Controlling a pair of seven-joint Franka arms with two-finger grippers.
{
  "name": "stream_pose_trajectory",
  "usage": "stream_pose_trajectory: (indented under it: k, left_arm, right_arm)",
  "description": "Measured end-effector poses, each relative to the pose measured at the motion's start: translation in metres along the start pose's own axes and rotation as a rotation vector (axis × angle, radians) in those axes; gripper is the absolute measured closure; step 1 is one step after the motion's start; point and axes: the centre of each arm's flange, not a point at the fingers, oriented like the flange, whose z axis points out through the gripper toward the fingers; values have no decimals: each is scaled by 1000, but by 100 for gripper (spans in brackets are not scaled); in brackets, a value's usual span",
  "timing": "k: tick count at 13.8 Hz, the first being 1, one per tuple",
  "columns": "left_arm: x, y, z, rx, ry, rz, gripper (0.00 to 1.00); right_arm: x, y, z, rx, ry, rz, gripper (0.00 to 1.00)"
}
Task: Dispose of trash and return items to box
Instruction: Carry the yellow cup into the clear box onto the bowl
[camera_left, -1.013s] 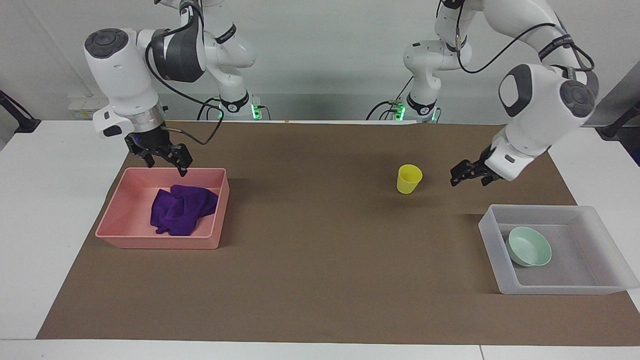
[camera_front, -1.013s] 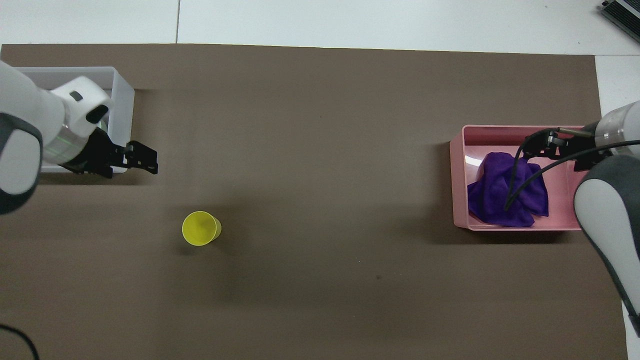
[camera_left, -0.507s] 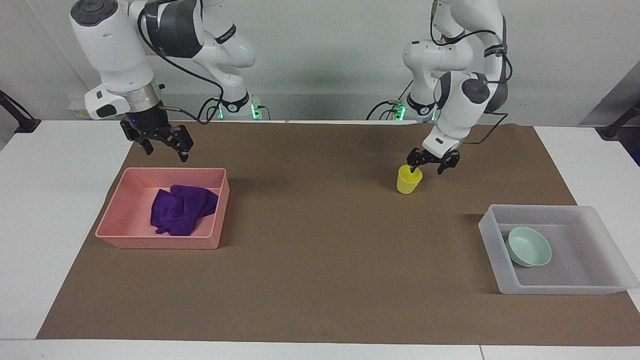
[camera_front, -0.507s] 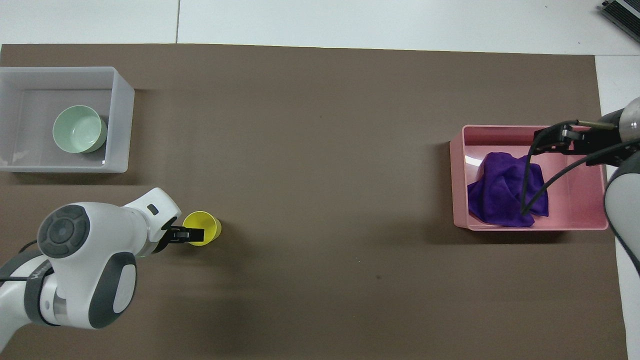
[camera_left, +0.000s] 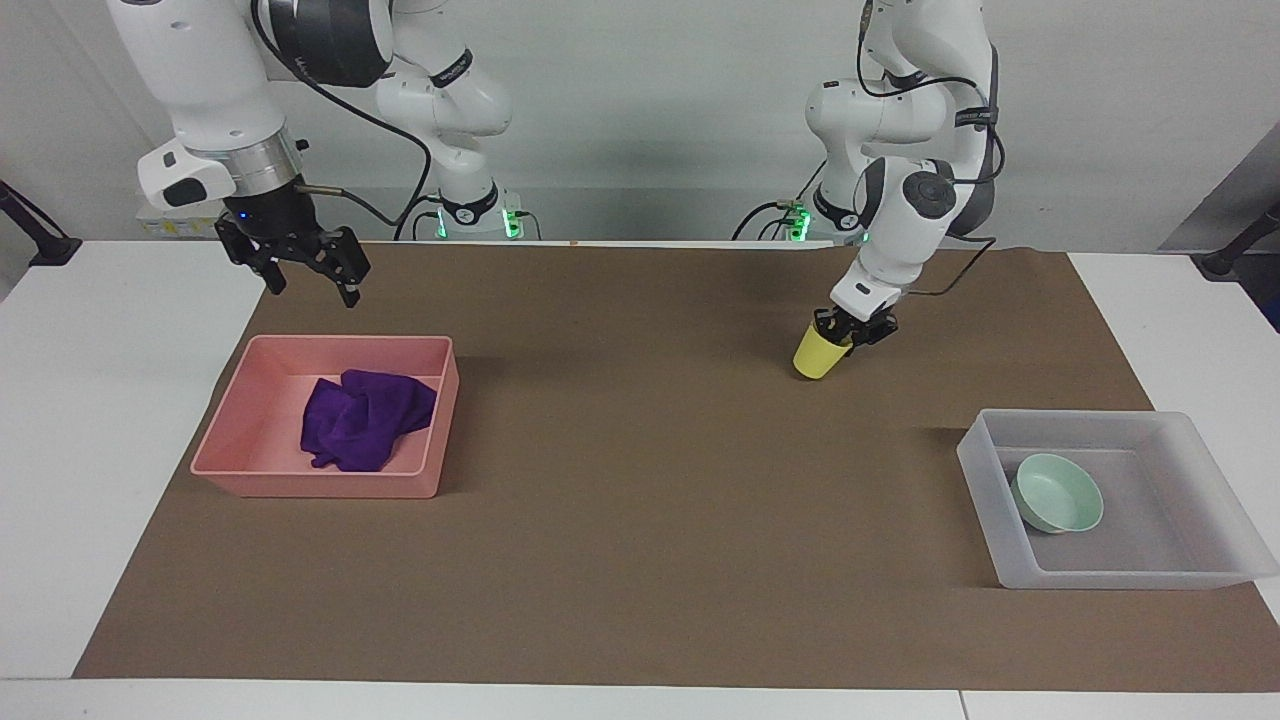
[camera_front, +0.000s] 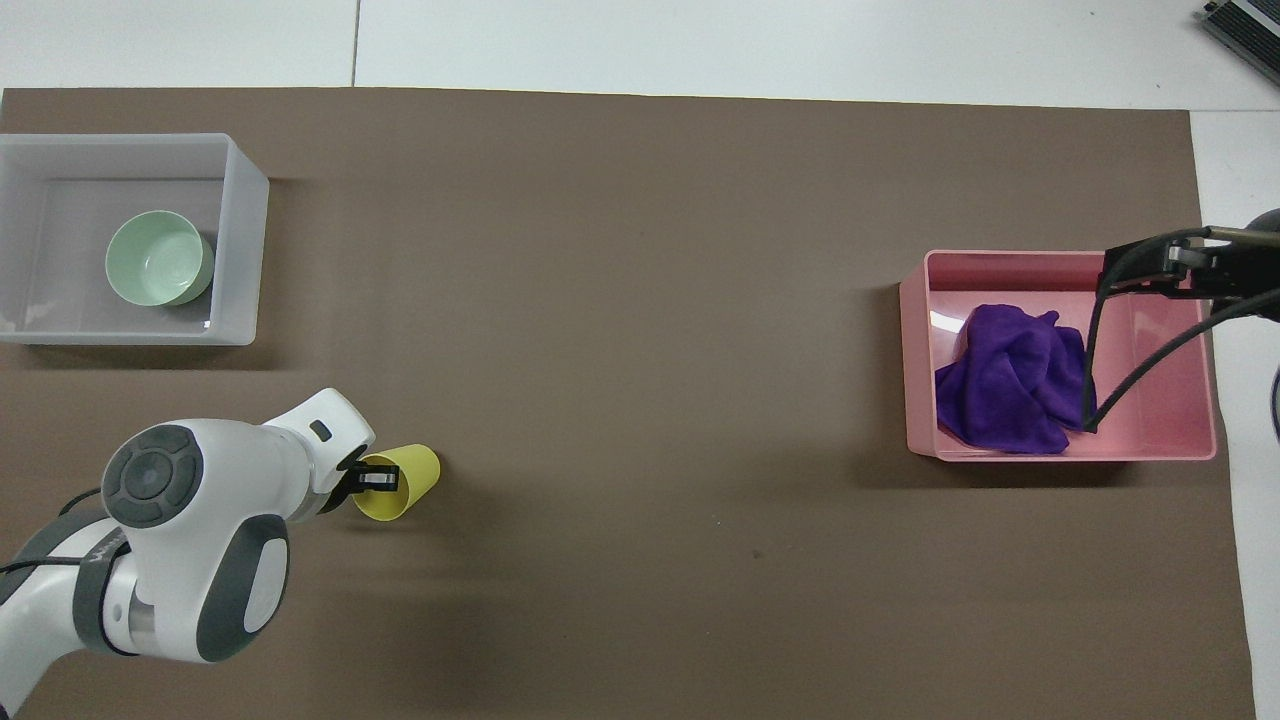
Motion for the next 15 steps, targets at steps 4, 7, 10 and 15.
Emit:
stream_pose_trajectory:
  k: [4,7,10,15]
  left_arm:
    - [24,7,-48,-8,-60,-8,95]
    - [61,-21,-143,-27,-57,-77,95]
    - [103,-103,-234,-45,13,-205,95]
    - [181,-226,-195,-34,2,-326,95]
  right_arm:
    - [0,1,-1,0,-2,1,0]
    - [-1,-2,-4,0,0,-4,0]
    - [-3,-10,-11,1,-4,-18,0]
    - [-4,-30,-13,6,-6,-55,0]
